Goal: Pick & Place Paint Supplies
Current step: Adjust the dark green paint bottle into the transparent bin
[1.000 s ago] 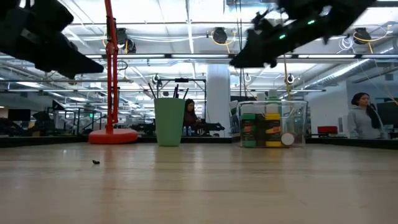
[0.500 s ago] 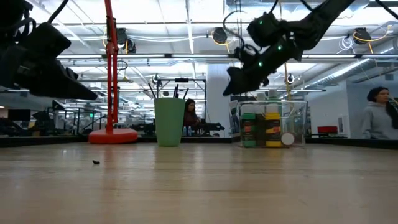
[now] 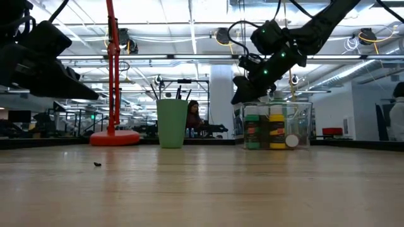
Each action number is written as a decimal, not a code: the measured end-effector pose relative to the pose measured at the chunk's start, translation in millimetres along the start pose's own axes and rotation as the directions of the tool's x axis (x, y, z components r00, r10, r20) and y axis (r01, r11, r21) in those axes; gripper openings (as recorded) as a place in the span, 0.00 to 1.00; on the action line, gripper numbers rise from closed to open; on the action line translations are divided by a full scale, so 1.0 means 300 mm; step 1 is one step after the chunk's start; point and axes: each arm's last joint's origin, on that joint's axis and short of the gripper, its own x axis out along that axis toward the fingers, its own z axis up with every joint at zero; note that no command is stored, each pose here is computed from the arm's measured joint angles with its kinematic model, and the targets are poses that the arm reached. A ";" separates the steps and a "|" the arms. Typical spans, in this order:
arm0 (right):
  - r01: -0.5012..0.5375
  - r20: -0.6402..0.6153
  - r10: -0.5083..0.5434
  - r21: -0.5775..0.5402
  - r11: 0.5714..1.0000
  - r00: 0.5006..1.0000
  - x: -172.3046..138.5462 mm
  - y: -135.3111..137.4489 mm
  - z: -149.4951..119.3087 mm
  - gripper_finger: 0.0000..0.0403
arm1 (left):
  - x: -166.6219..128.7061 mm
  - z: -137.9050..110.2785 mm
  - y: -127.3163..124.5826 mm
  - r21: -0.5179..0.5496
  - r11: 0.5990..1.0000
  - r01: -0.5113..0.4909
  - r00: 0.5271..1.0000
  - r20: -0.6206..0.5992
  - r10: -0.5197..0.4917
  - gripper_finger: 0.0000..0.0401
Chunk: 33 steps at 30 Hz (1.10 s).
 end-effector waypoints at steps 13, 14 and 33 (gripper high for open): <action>-0.042 -0.056 0.040 -0.038 0.998 0.998 0.071 0.012 -0.057 0.62 | 0.000 -0.001 -0.003 0.006 0.999 0.034 0.999 -0.007 -0.034 0.03; -0.043 -0.048 0.041 -0.035 0.998 0.998 0.076 0.014 -0.058 0.60 | 0.000 -0.001 -0.003 0.006 0.999 0.035 0.999 -0.007 -0.035 0.04; -0.124 0.020 0.126 -0.068 0.990 0.992 0.014 0.012 -0.003 0.27 | 0.000 -0.004 -0.006 0.029 0.997 0.067 0.998 -0.018 -0.067 0.05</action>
